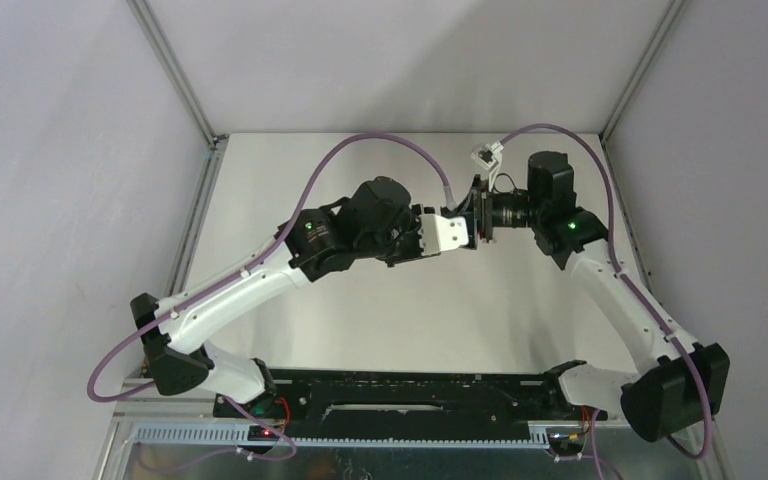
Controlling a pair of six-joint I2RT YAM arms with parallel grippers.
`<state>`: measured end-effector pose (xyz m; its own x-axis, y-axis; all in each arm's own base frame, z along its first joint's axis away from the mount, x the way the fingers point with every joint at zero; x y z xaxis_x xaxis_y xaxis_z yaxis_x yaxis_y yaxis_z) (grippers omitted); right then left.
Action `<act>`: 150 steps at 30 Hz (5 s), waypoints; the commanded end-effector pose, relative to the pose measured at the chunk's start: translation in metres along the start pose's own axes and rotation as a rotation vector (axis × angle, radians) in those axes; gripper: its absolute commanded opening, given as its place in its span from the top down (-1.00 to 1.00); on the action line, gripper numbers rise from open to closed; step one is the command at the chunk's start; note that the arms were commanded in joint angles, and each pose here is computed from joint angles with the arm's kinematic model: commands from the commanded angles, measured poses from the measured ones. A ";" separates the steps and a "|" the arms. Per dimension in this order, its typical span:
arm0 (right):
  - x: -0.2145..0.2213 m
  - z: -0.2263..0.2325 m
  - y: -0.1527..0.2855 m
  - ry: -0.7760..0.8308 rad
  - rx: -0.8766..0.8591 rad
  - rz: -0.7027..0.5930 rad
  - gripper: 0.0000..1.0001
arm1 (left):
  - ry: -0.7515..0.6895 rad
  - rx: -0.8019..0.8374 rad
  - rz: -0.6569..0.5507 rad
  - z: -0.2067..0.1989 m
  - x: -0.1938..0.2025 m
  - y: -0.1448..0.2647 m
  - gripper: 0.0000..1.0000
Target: Unlock with the key
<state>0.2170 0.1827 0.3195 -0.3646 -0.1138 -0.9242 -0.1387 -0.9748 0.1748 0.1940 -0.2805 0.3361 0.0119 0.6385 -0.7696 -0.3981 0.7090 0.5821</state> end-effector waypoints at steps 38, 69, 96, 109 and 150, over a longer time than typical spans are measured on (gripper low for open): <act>0.017 -0.019 -0.051 -0.129 0.016 0.094 0.11 | -0.038 -0.188 0.015 0.008 -0.014 -0.016 1.00; 0.018 -0.054 -0.015 -0.163 -0.031 0.045 1.00 | -0.001 -0.134 0.012 0.027 -0.005 0.007 -0.99; 0.010 -0.044 0.003 -0.191 -0.132 -0.031 1.00 | -0.066 -0.144 0.002 0.047 -0.001 -0.043 0.00; 0.019 -0.060 0.004 -0.214 -0.075 -0.023 1.00 | -0.077 -0.047 -0.017 0.036 -0.010 -0.036 0.40; 0.023 -0.058 0.005 -0.196 -0.074 -0.016 1.00 | -0.261 -0.157 0.053 0.046 -0.011 -0.044 0.73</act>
<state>0.2640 0.1639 0.2748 -0.5685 -0.0612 -0.8204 -0.0971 -0.9853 0.1408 0.2453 -0.2984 0.3022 0.1556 0.7881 -0.5955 -0.4921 0.5846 0.6451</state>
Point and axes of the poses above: each gripper's point midway between its finger pads, its own y axis back along the fingers, its own z axis along the line the jaws close on, x = y × z, the point moved 7 cm from there along y, back along the fingers, and after that the axes turned 13 degrees about y, right-handed, at the moved point
